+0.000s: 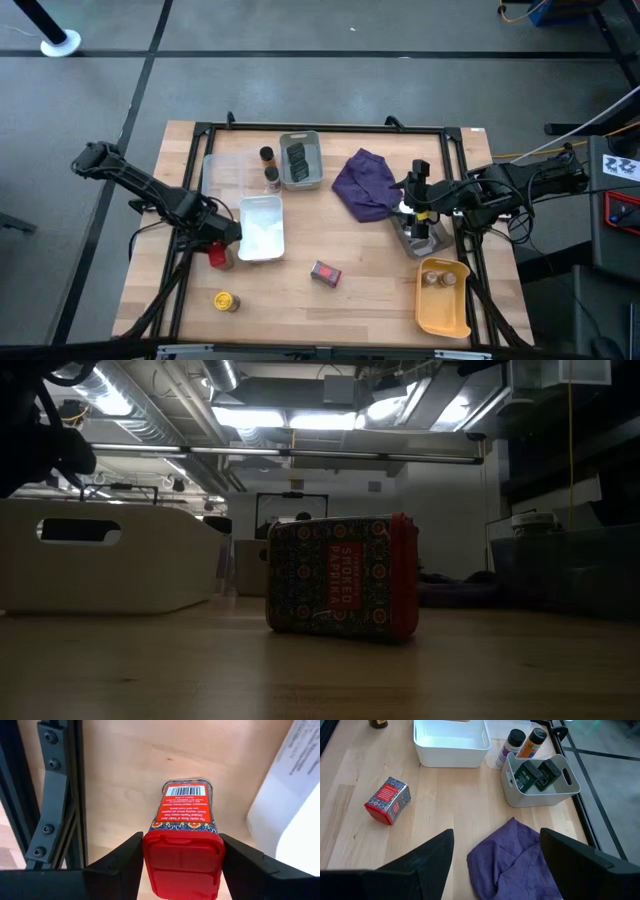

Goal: Sort spices by type
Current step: Put the red seasoning can into the most top left transparent bin

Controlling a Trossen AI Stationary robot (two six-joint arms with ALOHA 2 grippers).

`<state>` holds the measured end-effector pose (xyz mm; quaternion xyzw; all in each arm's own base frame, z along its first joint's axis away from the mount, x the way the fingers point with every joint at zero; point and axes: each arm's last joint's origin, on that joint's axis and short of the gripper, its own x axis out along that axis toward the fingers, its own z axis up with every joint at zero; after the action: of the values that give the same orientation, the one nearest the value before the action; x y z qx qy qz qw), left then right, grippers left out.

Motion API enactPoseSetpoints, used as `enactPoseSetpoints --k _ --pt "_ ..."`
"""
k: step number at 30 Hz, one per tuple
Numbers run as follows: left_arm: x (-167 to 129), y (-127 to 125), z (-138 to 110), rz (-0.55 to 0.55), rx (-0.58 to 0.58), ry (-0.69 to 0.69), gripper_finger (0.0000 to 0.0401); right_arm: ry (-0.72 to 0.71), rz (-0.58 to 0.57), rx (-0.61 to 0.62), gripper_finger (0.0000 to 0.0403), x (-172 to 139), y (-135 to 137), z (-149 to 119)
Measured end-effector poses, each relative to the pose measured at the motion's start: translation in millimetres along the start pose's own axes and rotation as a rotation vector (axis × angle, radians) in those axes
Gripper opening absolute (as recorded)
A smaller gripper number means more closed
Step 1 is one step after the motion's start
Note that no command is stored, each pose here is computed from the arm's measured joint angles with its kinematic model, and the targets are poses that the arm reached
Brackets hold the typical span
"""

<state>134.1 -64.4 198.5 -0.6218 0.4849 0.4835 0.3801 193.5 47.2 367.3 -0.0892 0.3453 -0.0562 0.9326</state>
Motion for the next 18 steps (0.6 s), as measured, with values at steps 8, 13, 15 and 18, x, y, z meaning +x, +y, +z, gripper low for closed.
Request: enactPoseSetpoints --k 8,13,15,18 --pt "-8.3 3.7 1.2 -0.038 0.003 0.018 0.0206 0.0 0.0 0.0 0.0294 0.0 0.0 0.0" --pt "-13.1 6.7 2.3 -0.064 -0.028 0.041 0.021 0.0 0.0 0.0 0.0294 0.0 0.0 0.0" --pt "-15.7 8.2 2.9 -0.08 -0.029 0.054 0.0209 0.0 0.0 0.0 0.0294 0.0 0.0 0.0" --pt "-19.8 10.8 4.1 -0.107 -0.042 0.073 0.0209 0.0 0.0 0.0 0.0294 0.0 0.0 0.0"
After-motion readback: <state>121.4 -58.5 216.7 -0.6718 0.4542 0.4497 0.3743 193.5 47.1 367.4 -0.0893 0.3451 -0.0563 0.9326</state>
